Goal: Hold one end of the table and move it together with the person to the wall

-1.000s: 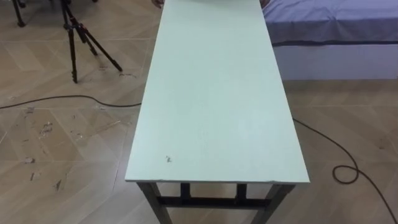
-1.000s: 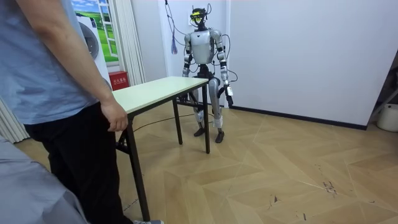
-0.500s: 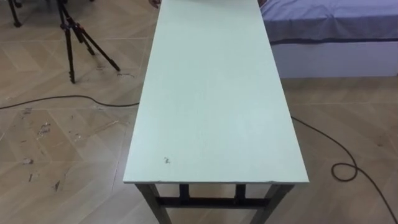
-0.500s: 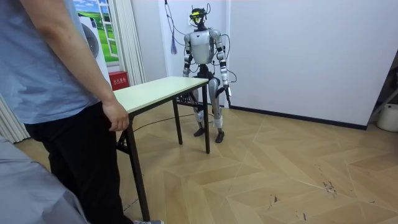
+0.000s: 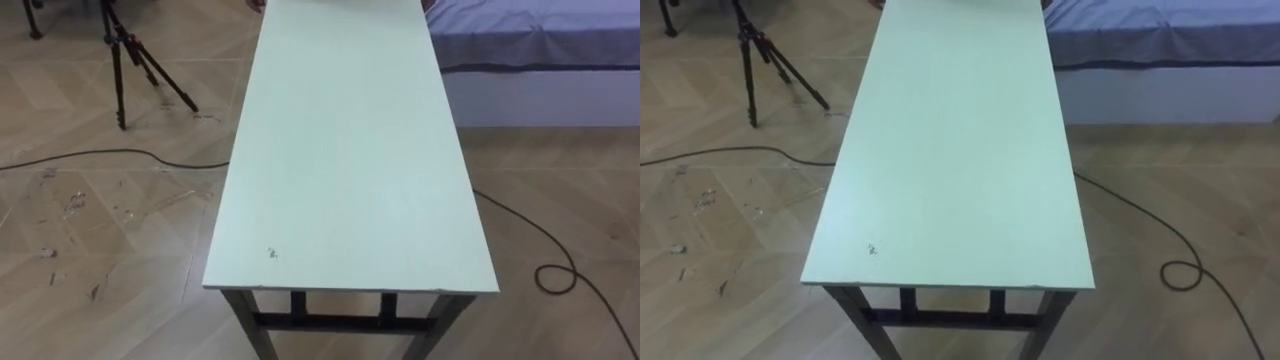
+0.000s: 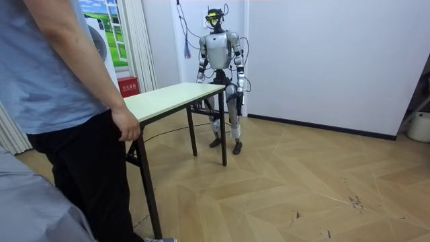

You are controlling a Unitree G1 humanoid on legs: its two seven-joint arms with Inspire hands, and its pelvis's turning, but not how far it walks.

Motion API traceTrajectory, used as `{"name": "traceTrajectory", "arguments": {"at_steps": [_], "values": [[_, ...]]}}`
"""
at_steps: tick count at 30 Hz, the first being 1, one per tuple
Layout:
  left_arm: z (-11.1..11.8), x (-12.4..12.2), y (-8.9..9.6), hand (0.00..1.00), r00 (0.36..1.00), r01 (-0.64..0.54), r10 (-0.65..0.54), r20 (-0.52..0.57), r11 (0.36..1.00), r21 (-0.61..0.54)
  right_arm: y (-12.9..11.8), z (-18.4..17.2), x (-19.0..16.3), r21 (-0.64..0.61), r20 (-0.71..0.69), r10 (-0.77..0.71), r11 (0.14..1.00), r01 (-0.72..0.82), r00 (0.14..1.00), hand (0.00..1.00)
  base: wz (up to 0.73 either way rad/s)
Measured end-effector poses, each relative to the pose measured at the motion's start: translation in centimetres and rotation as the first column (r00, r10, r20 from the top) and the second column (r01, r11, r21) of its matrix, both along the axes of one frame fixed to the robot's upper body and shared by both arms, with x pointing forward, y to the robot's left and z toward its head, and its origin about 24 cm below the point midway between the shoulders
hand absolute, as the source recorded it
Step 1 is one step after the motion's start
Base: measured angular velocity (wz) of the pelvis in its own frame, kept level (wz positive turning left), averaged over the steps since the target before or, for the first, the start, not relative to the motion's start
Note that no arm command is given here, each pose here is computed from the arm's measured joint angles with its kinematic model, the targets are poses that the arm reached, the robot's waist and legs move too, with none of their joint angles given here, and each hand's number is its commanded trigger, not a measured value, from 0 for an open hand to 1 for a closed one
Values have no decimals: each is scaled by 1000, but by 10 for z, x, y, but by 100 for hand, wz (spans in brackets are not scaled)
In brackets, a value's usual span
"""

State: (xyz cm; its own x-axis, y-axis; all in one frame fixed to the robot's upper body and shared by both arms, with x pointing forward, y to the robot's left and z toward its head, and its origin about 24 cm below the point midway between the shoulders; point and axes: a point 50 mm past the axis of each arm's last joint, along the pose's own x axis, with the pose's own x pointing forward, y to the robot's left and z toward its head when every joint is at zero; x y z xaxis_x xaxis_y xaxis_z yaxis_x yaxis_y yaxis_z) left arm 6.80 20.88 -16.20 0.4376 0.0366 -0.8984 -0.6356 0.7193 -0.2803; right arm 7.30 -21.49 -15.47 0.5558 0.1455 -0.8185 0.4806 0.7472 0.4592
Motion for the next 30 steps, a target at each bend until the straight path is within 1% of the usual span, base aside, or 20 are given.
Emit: {"name": "traceTrajectory", "arguments": {"at_steps": [2, 3, 5, 6, 7, 9, 10, 12, 13, 15, 19, 22, 25, 27, 30], "values": [[3, 1, -2, 0, 998, -38, 39, 41, 998, -40, 5, 4, 2, 30, 51, -5, 1000, 3, 999, 0, 0], [7, 3, -6, 0, 995, -53, 59, 78, 996, -71, 9, 8, 3, 64, 85, -28, 998, 23, 996, 0, 0], [14, 8, -14, 0, 987, -48, 67, 148, 991, -127, 17, 17, 5, 128, 151, -64, 991, 44, 986, 0, 0], [18, 12, -21, 0, 979, -42, 74, 189, 985, -168, 23, 24, 7, 174, 201, -80, 984, 45, 976, 0, 0], [21, 13, -24, 0, 975, -40, 79, 206, 981, -188, 27, 28, 8, 194, 224, -82, 980, 38, 971, 0, 0], [33, 20, -40, 0, 953, -36, 119, 279, 958, -285, 44, 43, 14, 280, 304, -91, 960, 3, 948, 0, 0], [37, 23, -45, 0, 946, -29, 126, 299, 951, -309, 48, 46, 16, 305, 321, -97, 952, -6, 942, 0, 0], [49, 35, -62, 0, 924, 21, 129, 360, 923, -384, 62, 59, 25, 381, 386, -110, 923, -50, 916, 0, -2], [52, 38, -66, 0, 917, 43, 120, 380, 918, -394, 65, 62, 28, 392, 407, -106, 918, -68, 907, 0, 0], [63, 47, -79, 0, 895, 130, 75, 441, 899, -417, 75, 73, 36, 440, 465, -115, 890, -117, 878, 0, 0], [75, 54, -86, 0, 871, 181, 64, 488, 880, -439, 82, 81, 43, 455, 507, -103, 875, -164, 856, 0, 0], [81, 57, -91, 0, 863, 189, 88, 498, 857, -479, 85, 81, 45, 448, 513, -62, 870, -206, 856, 0, 0], [85, 59, -95, 0, 855, 216, 76, 513, 848, -485, 86, 82, 47, 436, 516, -26, 868, -237, 856, 0, 0], [92, 62, -98, 0, 840, 243, 72, 538, 837, -491, 91, 83, 48, 438, 516, -3, 860, -261, 856, 0, 0], [94, 64, -97, 0, 838, 241, 85, 539, 829, -505, 92, 83, 50, 459, 508, -22, 853, -249, 861, 0, -6]]}}
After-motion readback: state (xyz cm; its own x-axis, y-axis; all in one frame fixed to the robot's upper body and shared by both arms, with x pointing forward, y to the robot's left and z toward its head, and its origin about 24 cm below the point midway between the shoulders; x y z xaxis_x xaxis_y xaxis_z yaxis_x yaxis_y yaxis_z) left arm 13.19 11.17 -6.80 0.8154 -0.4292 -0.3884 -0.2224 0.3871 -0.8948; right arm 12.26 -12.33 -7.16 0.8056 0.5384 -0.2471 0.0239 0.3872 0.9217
